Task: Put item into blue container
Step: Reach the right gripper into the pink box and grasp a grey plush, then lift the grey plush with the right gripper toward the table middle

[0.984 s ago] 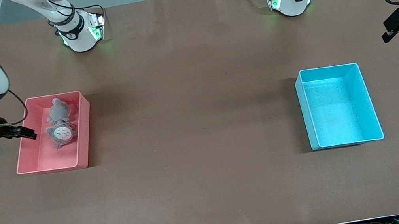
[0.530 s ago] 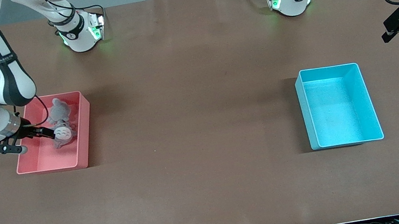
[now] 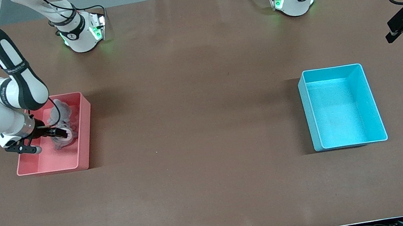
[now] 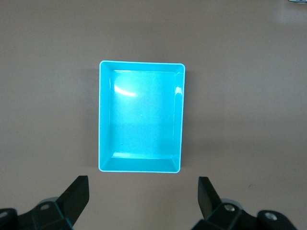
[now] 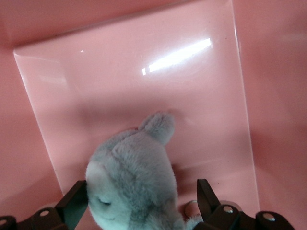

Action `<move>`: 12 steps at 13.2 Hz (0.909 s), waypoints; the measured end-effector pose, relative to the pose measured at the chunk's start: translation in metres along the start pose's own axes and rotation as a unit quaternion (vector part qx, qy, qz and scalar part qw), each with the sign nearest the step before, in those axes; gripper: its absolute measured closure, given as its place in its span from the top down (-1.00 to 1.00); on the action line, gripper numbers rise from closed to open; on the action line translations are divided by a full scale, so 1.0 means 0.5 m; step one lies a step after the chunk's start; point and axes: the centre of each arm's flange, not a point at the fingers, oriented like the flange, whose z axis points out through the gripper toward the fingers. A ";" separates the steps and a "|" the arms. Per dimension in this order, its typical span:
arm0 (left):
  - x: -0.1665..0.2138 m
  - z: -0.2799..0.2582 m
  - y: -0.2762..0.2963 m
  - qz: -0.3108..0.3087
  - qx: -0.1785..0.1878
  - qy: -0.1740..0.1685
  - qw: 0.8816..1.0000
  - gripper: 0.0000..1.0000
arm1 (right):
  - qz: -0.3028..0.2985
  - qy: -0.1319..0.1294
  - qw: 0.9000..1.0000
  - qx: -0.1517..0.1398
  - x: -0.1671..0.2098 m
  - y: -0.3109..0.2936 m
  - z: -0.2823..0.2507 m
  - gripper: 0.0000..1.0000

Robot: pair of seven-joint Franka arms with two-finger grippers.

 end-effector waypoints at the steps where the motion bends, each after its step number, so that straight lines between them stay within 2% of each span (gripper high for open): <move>1: 0.000 0.000 0.000 0.000 0.000 0.000 1.000 1.00 | 0.002 -0.001 1.000 0.001 -0.001 0.000 0.002 1.00; 3: 0.000 0.000 0.000 0.000 0.000 0.000 1.000 1.00 | 0.008 -0.004 1.000 0.005 -0.004 0.001 0.007 0.99; 4: 0.000 0.000 0.000 0.000 0.000 0.000 1.000 1.00 | 0.008 -0.005 1.000 0.005 -0.006 0.001 0.010 0.91; 5: 0.000 0.000 0.000 0.000 0.000 0.000 1.000 1.00 | 0.008 -0.007 1.000 0.005 -0.007 0.001 0.012 0.72; 6: 0.000 0.000 0.000 0.000 0.000 0.000 1.000 1.00 | 0.009 -0.008 1.000 0.005 -0.009 0.001 0.013 0.44; 10: 0.000 0.000 0.000 0.000 0.000 0.000 1.000 1.00 | 0.007 -0.009 1.000 0.006 -0.008 -0.003 0.012 -0.30; 12: 0.000 0.000 0.000 0.000 0.000 0.000 1.000 1.00 | 0.006 -0.023 1.000 0.008 -0.001 -0.007 -0.001 -0.37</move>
